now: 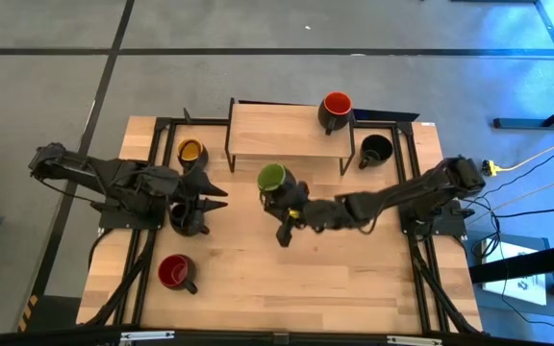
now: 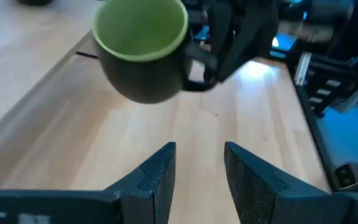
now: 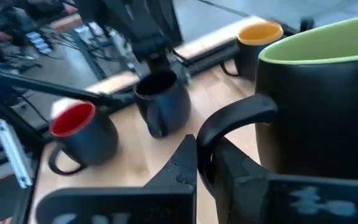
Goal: Place coffee mugs
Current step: Put the green mug on the shelf
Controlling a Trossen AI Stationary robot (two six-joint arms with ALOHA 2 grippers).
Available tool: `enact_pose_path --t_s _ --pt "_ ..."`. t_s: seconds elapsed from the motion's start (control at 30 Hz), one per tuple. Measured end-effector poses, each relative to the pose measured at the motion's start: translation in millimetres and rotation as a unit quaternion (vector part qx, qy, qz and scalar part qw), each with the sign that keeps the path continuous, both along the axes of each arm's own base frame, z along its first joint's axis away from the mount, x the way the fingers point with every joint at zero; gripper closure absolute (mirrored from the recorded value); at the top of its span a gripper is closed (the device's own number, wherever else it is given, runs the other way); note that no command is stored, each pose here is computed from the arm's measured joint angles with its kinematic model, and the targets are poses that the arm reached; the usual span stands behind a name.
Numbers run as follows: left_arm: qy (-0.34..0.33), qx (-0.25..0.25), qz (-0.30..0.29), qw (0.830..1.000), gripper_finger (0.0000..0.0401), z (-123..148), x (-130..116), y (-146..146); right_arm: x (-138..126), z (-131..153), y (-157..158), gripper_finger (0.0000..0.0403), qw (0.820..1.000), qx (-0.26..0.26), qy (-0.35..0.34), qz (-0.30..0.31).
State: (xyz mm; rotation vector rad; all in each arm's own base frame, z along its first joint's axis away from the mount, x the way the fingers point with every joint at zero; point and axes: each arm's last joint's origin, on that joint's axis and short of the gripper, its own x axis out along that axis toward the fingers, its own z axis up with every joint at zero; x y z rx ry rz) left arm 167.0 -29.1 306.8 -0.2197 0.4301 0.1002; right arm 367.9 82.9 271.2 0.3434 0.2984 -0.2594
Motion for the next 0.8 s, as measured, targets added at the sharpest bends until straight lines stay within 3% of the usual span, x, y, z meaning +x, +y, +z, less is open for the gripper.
enact_pose_path --t_s 0.4,0.63,0.8 --pt "0.001 0.039 0.010 0.999 0.0270 0 1 4 7 20 -83 0.0400 0.999 -0.037 -0.036 0.014" --pt "-0.023 0.037 0.037 0.998 0.0270 4 4 10 4 30 -55 0.0400 0.991 -0.029 -0.070 0.110" --pt "-0.010 0.032 0.039 0.999 0.0270 0 8 9 -6 0 -17 0.0400 0.988 0.014 -0.083 0.126"
